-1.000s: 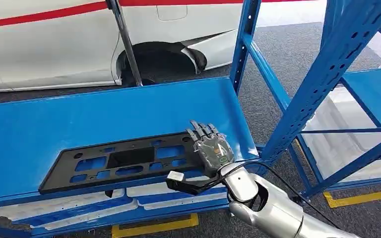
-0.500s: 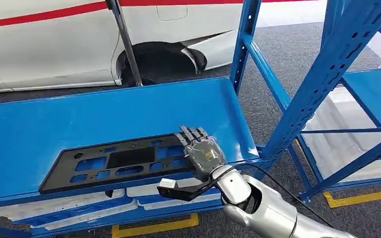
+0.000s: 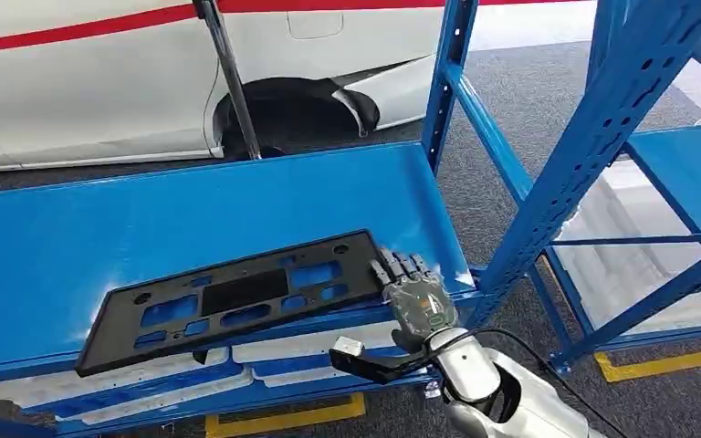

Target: Take the parts from the cabinet and place them on the table.

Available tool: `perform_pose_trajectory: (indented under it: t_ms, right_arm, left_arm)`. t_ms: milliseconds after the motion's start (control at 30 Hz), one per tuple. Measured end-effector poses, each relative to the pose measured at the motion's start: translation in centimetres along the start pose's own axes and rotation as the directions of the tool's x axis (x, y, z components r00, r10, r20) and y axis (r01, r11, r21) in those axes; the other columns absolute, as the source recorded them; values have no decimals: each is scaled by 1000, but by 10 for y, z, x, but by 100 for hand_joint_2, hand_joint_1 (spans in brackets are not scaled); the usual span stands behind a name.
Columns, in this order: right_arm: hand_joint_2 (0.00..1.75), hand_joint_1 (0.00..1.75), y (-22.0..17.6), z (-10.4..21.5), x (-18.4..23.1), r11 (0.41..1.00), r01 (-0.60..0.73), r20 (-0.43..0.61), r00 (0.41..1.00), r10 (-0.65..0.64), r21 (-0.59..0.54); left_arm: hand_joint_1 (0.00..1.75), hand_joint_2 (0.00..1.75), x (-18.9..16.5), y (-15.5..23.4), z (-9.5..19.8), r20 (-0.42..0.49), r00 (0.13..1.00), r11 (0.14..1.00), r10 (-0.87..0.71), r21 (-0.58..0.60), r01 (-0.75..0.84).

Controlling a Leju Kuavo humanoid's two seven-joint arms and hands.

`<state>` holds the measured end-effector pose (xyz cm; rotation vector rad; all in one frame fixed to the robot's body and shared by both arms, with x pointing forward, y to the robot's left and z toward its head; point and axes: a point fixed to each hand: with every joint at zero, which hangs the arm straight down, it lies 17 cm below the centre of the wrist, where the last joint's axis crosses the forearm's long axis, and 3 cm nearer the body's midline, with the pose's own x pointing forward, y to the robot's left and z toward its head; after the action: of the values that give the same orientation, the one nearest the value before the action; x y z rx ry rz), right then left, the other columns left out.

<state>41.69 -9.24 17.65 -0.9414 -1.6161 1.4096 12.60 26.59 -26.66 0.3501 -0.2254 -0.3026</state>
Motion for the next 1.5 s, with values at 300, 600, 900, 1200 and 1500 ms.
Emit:
perform_pose_trajectory:
  t_ms: [300, 600, 900, 1200, 1500]
  right_arm:
    - [175, 0, -4, 0, -15, 1000, -14, -22, 1000, 14, 2]
    - [175, 0, -14, -4, -11, 1000, -20, 18, 1000, 21, -15]
    - [175, 0, -41, -39, 37, 998, 20, 134, 991, -11, -67]
    - [175, 0, -29, -42, 47, 999, 16, 123, 992, -11, -43]
    - [175, 0, -19, -38, 53, 1000, -12, 134, 991, 14, -16]
  left_arm:
    - [0, 0, -23, -14, 4, -64, 998, 999, -12, -41, 9]
    - [0, 0, -28, -19, 6, -98, 995, 998, 18, -57, -24]
    - [0, 0, -28, -19, 6, -125, 987, 993, 98, -60, -106]
    - [0, 0, -31, -21, 6, -139, 988, 995, 60, -76, -71]
    - [0, 0, -31, -23, 7, -129, 991, 995, 37, -91, -49]
